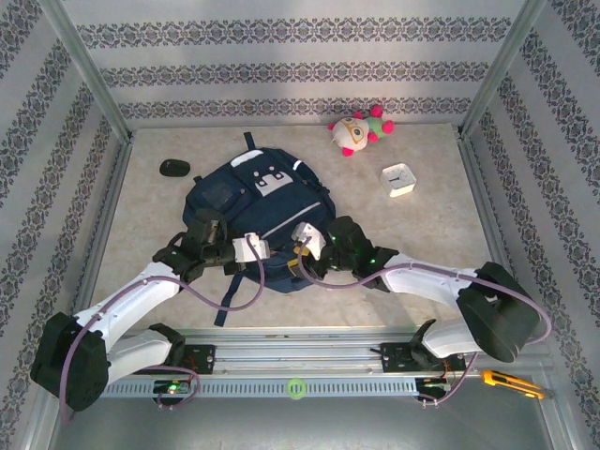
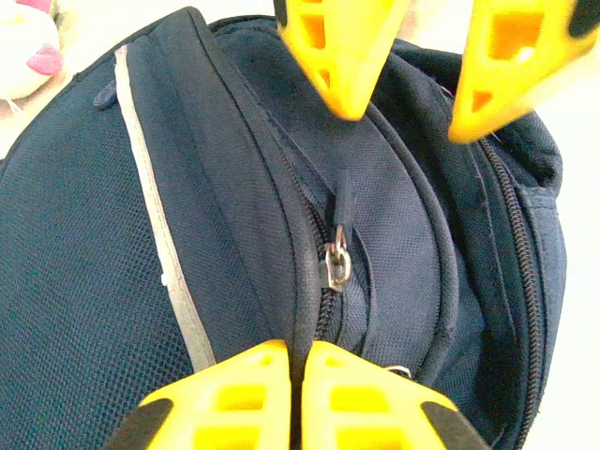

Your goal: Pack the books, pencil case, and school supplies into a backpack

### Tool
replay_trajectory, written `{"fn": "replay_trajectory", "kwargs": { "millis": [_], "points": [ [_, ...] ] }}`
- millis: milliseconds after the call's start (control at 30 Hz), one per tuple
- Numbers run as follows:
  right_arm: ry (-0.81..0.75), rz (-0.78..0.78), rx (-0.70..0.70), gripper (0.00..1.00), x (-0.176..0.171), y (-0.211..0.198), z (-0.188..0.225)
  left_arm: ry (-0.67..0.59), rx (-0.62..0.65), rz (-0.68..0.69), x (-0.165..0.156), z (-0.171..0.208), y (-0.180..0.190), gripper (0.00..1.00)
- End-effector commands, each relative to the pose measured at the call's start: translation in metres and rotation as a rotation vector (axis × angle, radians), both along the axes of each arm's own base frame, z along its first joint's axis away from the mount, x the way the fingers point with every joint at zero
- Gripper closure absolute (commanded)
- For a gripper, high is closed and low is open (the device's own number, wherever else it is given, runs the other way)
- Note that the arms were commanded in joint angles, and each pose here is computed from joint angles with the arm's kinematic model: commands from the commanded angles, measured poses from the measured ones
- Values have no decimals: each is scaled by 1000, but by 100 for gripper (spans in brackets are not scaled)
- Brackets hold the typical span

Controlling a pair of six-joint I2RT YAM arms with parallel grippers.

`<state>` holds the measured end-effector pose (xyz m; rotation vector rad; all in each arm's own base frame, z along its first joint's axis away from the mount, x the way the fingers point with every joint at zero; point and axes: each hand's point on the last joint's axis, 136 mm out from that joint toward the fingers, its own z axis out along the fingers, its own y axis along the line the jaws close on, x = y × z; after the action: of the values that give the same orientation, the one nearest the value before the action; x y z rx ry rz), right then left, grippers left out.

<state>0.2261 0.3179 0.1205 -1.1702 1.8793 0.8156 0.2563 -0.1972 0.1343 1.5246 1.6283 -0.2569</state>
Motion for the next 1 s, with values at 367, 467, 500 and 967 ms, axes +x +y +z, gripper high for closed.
{"fn": "replay_trajectory", "kwargs": {
  "millis": [367,467,500,967],
  "points": [
    [-114,80,95,55,11,36,21,0,-126,-4,5,26,-15,97],
    [-100,100,102,65,10,41,20,-4,-134,1,7,28,-15,97],
    [-98,102,101,69,9,42,19,-5,-139,4,7,29,-16,97],
    [-31,-113,46,100,26,5,9,-4,-56,64,13,21,1,100]
  ]
}}
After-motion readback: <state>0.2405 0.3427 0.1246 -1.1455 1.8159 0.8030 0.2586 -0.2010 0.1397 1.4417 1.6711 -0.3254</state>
